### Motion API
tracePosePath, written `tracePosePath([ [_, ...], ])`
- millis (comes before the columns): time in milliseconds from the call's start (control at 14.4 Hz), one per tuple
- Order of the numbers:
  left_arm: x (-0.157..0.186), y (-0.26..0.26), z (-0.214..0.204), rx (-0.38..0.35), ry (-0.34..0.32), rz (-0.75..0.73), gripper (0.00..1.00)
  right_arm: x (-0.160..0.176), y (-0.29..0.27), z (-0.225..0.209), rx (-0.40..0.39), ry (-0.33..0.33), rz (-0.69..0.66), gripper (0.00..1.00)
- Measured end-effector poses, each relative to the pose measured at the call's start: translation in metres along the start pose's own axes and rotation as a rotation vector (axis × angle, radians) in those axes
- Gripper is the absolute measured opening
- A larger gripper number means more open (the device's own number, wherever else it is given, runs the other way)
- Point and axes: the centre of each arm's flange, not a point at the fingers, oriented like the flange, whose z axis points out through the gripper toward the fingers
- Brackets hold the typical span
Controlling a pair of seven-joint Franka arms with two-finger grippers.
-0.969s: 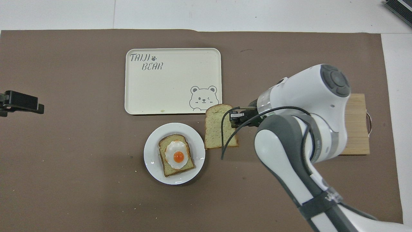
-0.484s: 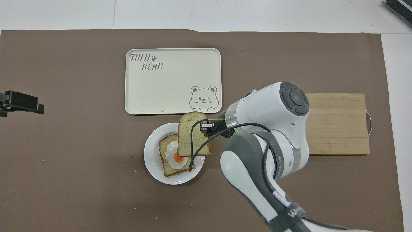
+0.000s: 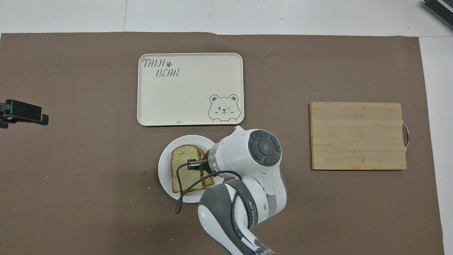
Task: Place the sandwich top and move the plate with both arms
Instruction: 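Lower the bread onto the egg toast and open the right gripper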
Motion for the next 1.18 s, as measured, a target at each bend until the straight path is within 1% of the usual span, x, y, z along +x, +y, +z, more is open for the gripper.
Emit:
tracePosePath([
  [138, 0.0, 0.0, 0.0, 0.0, 0.0, 0.0, 1.0, 0.001, 0.003, 0.008, -0.007, -0.001, 0.005, 0.05],
  [484, 0.0, 0.0, 0.0, 0.0, 0.0, 0.0, 1.0, 0.005, 0.011, 0.013, -0.017, -0.005, 0.018, 0.05],
  [554, 0.0, 0.0, 0.0, 0.0, 0.0, 0.0, 1.0, 0.006, 0.013, 0.015, -0.02, -0.007, 0.021, 0.07],
  [623, 0.0, 0.0, 0.0, 0.0, 0.0, 0.0, 1.0, 0.006, 0.014, 0.016, -0.021, -0.008, 0.022, 0.14],
  [692, 0.0, 0.0, 0.0, 0.0, 0.0, 0.0, 1.0, 0.007, 0.015, 0.016, -0.022, -0.008, 0.024, 0.23],
  [830, 0.0, 0.0, 0.0, 0.0, 0.0, 0.0, 1.0, 0.012, 0.02, 0.013, -0.02, 0.0, 0.035, 0.45],
  [900, 0.0, 0.0, 0.0, 0.0, 0.0, 0.0, 1.0, 0.018, 0.026, 0.008, -0.018, 0.01, 0.048, 0.55],
  [969, 0.0, 0.0, 0.0, 0.0, 0.0, 0.0, 1.0, 0.028, 0.036, 0.0, -0.013, 0.028, 0.069, 0.67],
  [1176, 0.0, 0.0, 0.0, 0.0, 0.0, 0.0, 1.0, 0.059, 0.07, -0.028, 0.002, 0.08, 0.134, 0.96],
])
